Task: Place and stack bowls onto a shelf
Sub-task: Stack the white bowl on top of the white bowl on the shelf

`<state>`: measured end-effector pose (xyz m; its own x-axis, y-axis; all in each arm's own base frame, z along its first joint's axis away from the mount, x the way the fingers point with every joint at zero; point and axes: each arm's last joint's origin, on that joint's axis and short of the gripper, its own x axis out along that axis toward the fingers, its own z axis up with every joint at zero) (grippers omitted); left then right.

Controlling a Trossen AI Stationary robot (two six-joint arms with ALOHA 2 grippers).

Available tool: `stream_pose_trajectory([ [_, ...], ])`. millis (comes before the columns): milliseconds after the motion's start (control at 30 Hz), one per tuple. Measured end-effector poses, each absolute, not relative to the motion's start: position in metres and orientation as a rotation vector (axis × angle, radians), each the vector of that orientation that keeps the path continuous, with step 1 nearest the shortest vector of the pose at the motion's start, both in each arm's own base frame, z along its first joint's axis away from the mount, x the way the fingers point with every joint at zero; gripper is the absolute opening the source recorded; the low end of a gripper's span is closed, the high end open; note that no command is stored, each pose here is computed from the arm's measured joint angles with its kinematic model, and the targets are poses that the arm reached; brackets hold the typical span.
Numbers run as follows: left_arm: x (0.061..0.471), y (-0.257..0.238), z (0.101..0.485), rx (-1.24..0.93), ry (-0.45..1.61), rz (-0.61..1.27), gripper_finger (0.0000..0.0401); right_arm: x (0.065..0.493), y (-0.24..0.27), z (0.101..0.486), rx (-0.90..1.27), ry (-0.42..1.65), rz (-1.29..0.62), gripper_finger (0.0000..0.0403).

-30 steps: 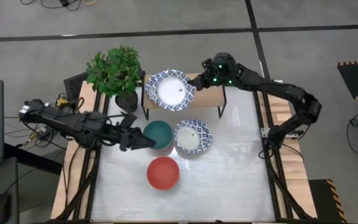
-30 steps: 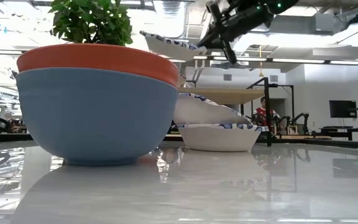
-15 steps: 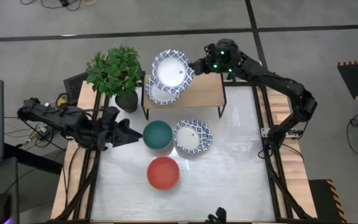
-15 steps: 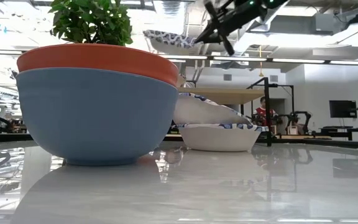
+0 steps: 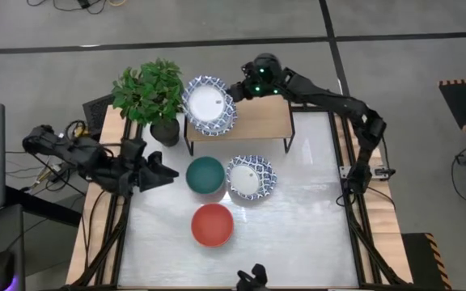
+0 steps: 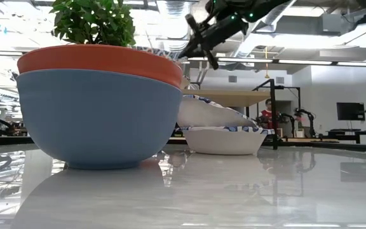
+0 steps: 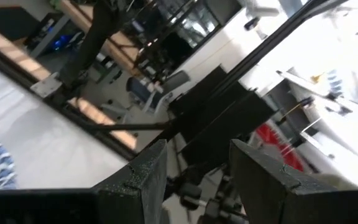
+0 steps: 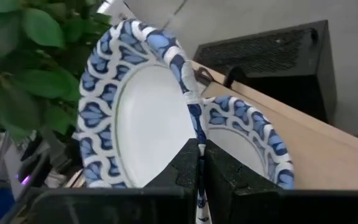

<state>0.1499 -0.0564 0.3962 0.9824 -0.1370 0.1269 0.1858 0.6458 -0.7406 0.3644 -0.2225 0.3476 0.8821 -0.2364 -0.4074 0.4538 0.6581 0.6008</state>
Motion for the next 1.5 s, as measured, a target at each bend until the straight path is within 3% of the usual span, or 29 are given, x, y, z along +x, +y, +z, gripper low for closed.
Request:
stream_pose_trajectory([
  [333,0.153,-0.057,0.389,-0.841,-0.013,-0.126,0.0158,0.361,-0.231,0.342,0.712,0.369,-0.408,0.0054],
  [700,0.153,-0.055,0.389,-0.798,-0.028,-0.071,0.0158,0.353,-0.238,0.338,0.722,0.415,-0.413,0.0127],
  [1067,0.153,-0.053,0.386,-0.756,-0.025,-0.004,0.0158,0.344,-0.238,0.359,0.721,0.456,-0.356,0.0185],
  [1500,0.153,-0.053,0.384,-0.767,-0.013,0.001,0.0158,0.329,-0.233,0.365,0.606,0.647,-0.443,0.0187],
])
